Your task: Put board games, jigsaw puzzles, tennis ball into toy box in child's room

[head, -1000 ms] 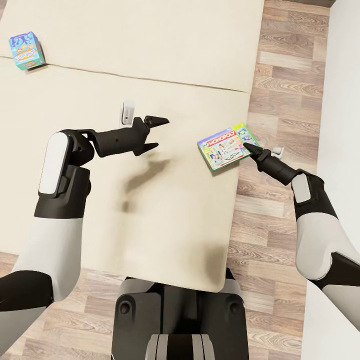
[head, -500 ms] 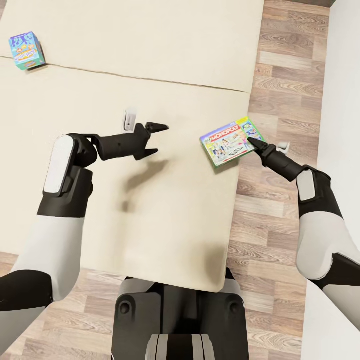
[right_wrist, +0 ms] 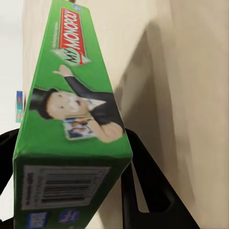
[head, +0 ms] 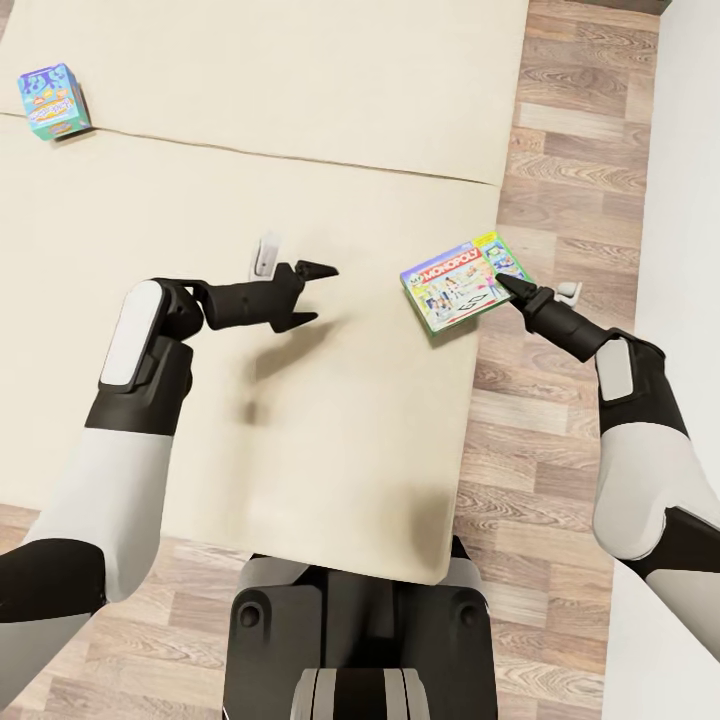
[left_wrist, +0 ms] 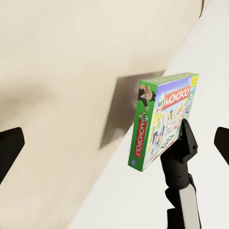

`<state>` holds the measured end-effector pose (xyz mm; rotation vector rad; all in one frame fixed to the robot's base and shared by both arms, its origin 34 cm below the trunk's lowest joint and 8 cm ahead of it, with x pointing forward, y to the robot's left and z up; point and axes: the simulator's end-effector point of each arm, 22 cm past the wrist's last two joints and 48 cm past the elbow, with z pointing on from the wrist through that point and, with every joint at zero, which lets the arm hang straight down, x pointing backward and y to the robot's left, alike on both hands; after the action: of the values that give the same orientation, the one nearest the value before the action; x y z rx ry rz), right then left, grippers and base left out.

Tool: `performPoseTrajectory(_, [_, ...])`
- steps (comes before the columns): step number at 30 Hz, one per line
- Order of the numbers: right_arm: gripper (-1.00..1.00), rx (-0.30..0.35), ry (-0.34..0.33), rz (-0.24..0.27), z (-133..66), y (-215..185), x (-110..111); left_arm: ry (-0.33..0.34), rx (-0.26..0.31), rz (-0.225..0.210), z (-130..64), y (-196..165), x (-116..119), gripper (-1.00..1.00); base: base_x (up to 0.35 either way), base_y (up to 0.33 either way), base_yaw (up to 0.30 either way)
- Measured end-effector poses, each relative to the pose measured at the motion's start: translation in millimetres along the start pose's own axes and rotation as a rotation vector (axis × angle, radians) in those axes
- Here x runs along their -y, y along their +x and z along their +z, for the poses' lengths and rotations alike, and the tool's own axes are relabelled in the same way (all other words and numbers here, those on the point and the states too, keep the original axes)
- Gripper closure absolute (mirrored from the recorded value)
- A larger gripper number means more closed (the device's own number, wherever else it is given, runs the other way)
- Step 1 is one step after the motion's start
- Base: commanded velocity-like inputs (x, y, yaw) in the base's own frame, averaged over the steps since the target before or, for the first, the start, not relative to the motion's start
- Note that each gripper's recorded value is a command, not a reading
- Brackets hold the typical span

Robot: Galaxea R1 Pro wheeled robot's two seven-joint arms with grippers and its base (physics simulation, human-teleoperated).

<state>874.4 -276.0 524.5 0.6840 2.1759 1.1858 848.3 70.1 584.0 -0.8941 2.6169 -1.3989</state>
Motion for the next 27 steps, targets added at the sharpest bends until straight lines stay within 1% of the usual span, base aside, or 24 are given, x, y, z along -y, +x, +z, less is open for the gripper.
performPoseTrajectory(7, [1.00, -0.002, 0.002, 0.001, -1.2, -0.7, 0.6, -0.015, -0.009, -0.017, 3.1, 1.6, -8.9, -1.00, 0.000, 0.000, 0.000])
performPoseTrajectory(16, [1.00, -0.005, 0.002, 0.001, -1.3, -0.5, 0.4, -0.025, -0.015, -0.029, 5.1, 2.8, -14.9, -1.00, 0.000, 0.000, 0.000])
performPoseTrajectory(19, [1.00, -0.005, 0.002, 0.000, -1.2, -0.3, 0.4, -0.051, -0.035, -0.051, 10.8, 8.2, -28.5, -1.00, 0.000, 0.000, 0.000])
performPoseTrajectory(20, [1.00, -0.005, 0.002, 0.001, -1.2, -0.3, 0.4, -0.051, -0.035, -0.052, 10.9, 8.3, -28.5, -1.00, 0.000, 0.000, 0.000])
performPoseTrajectory(22, [1.00, -0.006, 0.002, 0.000, -1.1, -0.2, 0.4, -0.075, -0.057, -0.062, 16.7, 15.8, -39.0, -1.00, 0.000, 0.000, 0.000])
performPoseTrajectory(27, [1.00, -0.006, 0.003, 0.000, -1.2, 0.1, 0.7, -0.112, -0.100, -0.062, 26.7, 32.1, -52.0, -1.00, 0.000, 0.000, 0.000])
